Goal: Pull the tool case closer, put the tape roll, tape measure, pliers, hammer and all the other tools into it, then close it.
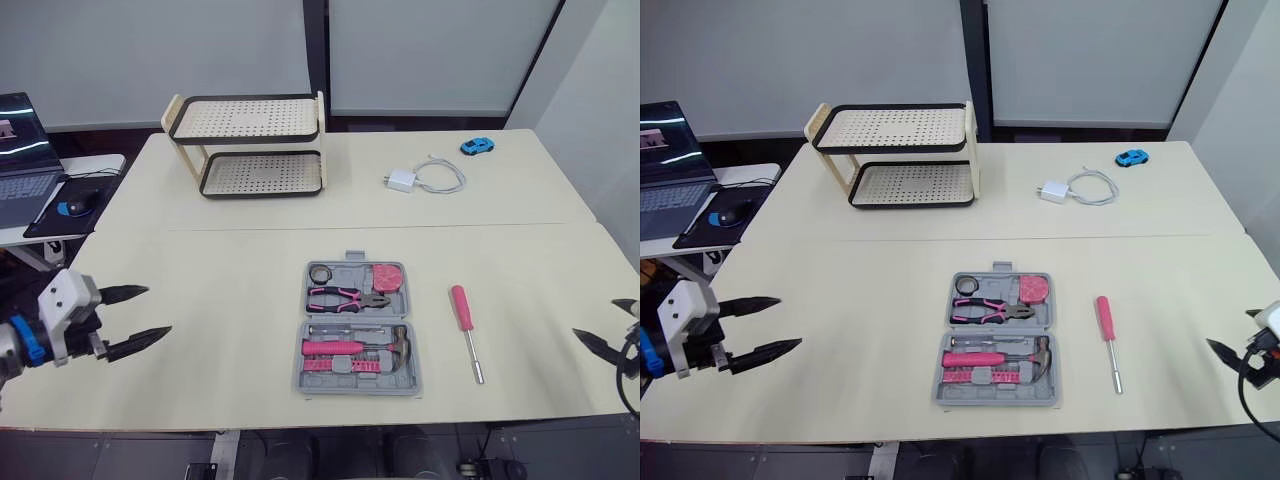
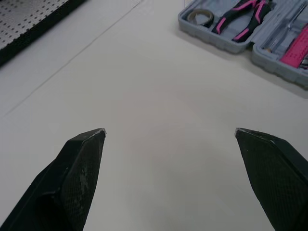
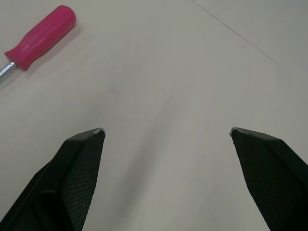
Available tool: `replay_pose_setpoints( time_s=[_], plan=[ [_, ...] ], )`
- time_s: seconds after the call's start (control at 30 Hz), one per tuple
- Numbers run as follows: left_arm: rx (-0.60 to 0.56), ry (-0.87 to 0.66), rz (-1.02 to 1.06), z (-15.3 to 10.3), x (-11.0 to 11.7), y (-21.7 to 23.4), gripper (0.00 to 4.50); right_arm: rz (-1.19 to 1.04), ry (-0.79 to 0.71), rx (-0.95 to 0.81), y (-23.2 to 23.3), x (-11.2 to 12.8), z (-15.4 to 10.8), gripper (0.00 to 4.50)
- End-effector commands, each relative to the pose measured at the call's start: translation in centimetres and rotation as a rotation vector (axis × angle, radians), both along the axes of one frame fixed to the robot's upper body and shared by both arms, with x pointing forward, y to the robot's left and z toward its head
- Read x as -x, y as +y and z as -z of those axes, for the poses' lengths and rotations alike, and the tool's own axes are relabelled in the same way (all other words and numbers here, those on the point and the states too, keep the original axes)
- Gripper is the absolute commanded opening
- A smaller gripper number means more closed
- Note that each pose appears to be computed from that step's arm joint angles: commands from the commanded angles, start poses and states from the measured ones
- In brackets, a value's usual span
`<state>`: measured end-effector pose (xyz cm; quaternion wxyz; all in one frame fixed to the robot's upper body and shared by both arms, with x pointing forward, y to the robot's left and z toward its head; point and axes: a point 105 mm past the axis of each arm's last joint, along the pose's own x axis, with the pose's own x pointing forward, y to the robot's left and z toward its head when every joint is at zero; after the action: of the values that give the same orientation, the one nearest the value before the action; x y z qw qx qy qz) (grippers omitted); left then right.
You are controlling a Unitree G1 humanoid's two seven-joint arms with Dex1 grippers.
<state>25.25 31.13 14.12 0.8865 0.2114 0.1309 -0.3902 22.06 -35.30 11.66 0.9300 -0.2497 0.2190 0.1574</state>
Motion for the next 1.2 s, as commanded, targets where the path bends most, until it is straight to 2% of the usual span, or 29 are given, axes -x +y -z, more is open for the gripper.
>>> replay_pose_setpoints(
  time_s=[0.03, 0.2, 0.3, 0.43, 0.63, 0.87, 1.03, 1.2],
  plan=[
    [0.043, -0.049, 0.125, -1.9, -0.9, -3.7, 4.5, -0.021, -0.037, 0.0, 1.5, -0.2, -1.1, 4.46],
    [0.115, -0.064, 0.391, -3.4, -0.9, -11.2, 4.5, -0.028, -0.031, -0.048, 3.6, -0.3, -0.6, 4.46],
    [0.163, -0.068, 0.602, -4.0, 0.3, -16.6, 4.5, -0.046, -0.016, -0.079, 5.0, 0.1, -0.1, 4.46],
    [0.191, -0.058, 0.733, -4.1, 1.4, -19.8, 4.5, -0.053, -0.008, -0.125, 6.6, 0.4, 0.2, 4.46],
    [0.203, -0.086, 0.845, -4.5, 2.2, -22.3, 4.5, -0.063, -0.004, -0.167, 8.7, 0.8, 0.5, 4.46],
    [0.175, -0.112, 0.828, -4.3, 1.4, -22.4, 4.5, -0.054, -0.006, -0.284, 12.7, -0.1, 1.1, 4.46],
    [0.179, -0.112, 0.819, -4.3, 1.6, -22.4, 4.5, 0.021, -0.04, -0.279, 14.3, -2.2, 1.9, 4.46],
    [0.169, -0.105, 0.818, -4.1, 1.8, -22.3, 4.5, 0.122, -0.007, -0.267, 14.7, -3.7, 3.8, 4.46]
  ],
)
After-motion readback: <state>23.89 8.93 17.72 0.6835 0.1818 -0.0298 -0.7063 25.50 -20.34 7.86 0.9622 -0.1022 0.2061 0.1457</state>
